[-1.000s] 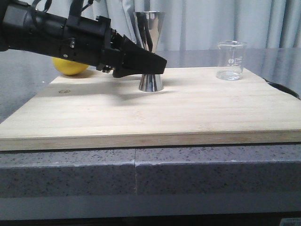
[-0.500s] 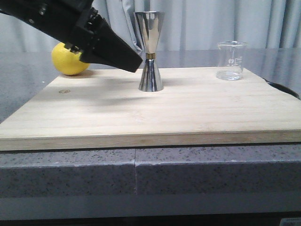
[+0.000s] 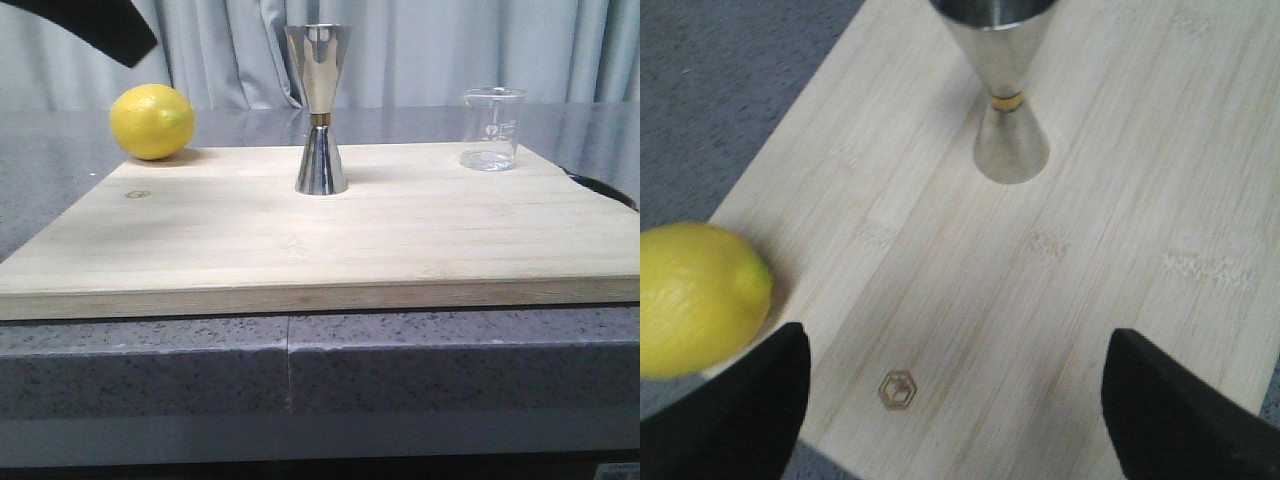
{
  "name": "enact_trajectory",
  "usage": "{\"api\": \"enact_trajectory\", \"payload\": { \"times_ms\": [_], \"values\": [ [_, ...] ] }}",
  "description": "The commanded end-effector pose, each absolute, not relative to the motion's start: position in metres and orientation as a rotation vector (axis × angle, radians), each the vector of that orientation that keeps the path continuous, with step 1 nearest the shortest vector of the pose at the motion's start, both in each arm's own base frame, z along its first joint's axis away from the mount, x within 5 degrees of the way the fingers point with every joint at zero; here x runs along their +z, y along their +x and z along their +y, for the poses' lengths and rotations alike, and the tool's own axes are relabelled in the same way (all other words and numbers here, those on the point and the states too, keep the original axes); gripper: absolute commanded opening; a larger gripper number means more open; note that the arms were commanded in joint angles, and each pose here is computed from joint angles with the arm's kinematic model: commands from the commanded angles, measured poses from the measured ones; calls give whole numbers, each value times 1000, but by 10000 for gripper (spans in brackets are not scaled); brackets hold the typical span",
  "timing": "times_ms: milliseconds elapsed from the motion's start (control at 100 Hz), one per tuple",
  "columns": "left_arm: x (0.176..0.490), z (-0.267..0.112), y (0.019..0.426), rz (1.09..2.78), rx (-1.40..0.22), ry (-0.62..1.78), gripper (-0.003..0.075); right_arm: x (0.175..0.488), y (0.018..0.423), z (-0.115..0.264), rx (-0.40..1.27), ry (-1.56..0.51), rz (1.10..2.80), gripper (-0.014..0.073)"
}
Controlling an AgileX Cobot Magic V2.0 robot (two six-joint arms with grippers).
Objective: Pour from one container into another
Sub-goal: 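Open the left gripper and pull it back from the jigger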
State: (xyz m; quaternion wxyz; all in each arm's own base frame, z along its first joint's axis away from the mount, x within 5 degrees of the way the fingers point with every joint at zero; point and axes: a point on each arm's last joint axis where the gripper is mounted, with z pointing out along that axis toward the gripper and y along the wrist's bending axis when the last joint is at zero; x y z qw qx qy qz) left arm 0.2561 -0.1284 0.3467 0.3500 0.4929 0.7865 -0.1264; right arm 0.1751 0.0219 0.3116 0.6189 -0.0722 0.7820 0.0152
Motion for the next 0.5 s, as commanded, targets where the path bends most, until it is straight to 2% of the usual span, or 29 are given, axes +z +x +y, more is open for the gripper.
{"api": "enact_trajectory", "payload": {
  "times_ms": [0,110,300,490],
  "values": [
    [380,-118,239,2033,-291,1089,554,328,175,23,40,-178,1697,599],
    [395,-104,220,2107,-258,934,554,328,175,23,40,-178,1699,599],
    [408,-89,183,2150,-241,973,552,325,174,21,57,-138,1746,599],
    [420,-73,165,2221,-214,701,489,340,170,13,-18,-83,1927,599]
  ]
}}
